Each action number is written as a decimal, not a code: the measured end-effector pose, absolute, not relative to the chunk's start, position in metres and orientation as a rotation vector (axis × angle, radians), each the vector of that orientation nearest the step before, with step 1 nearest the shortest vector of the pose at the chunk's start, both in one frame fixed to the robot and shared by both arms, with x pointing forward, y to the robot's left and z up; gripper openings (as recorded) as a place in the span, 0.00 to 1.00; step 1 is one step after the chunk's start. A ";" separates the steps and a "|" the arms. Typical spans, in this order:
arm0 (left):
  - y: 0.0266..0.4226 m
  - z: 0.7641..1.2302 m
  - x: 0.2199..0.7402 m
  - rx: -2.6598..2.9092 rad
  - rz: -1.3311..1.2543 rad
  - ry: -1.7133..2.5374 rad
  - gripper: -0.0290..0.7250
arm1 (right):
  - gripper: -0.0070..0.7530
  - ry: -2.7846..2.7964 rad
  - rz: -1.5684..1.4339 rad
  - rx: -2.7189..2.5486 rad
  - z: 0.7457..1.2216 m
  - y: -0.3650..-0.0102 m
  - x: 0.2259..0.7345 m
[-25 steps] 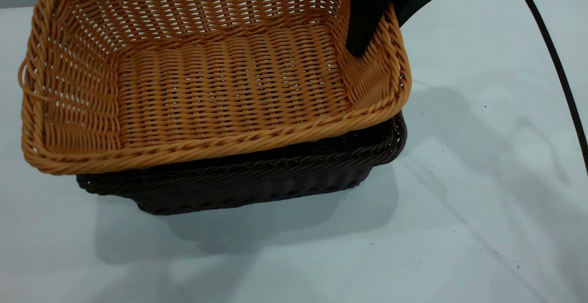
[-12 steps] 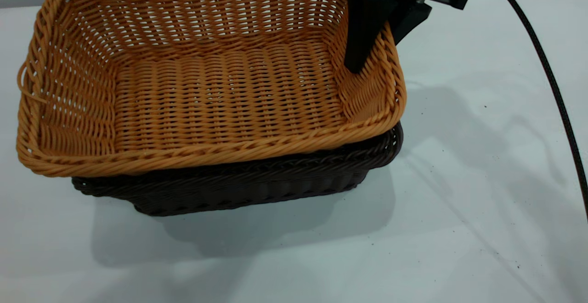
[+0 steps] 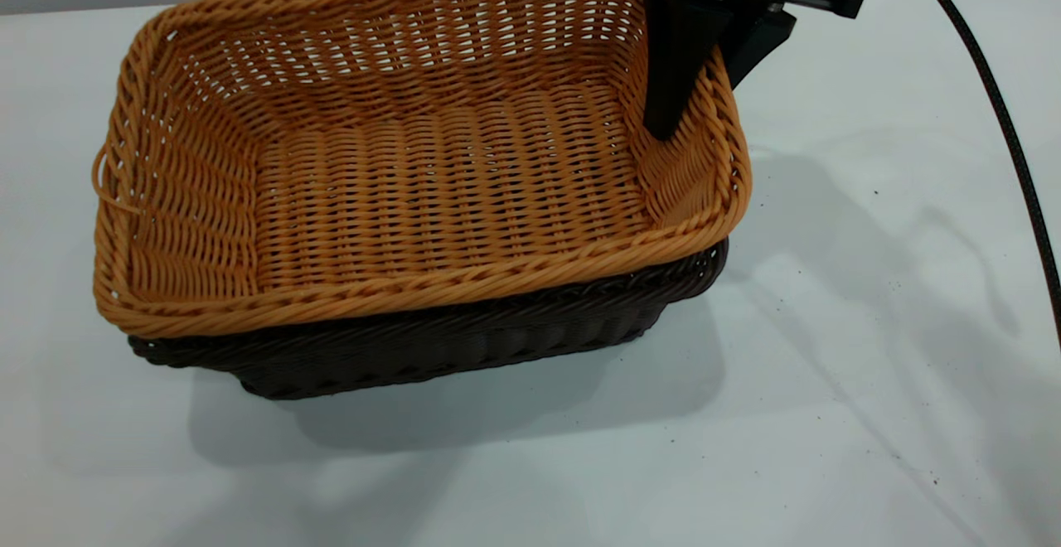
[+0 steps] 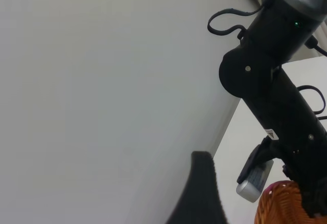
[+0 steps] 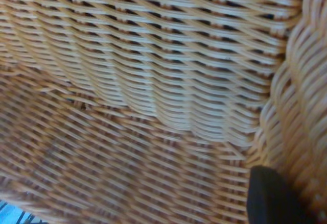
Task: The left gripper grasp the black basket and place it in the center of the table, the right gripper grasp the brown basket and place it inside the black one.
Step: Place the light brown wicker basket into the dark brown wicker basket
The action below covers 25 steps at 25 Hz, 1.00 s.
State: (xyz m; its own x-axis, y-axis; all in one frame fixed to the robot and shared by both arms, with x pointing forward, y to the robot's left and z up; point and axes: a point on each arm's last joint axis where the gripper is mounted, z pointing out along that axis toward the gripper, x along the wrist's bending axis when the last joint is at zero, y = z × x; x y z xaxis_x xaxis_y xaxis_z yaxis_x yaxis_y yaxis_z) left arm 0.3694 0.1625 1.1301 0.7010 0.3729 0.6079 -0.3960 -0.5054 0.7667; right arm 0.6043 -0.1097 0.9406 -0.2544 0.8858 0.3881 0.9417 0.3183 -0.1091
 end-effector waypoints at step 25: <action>0.163 1.130 0.370 1.878 0.942 -0.015 0.75 | 0.50 -2.238 -0.275 -1.565 0.954 -0.108 0.602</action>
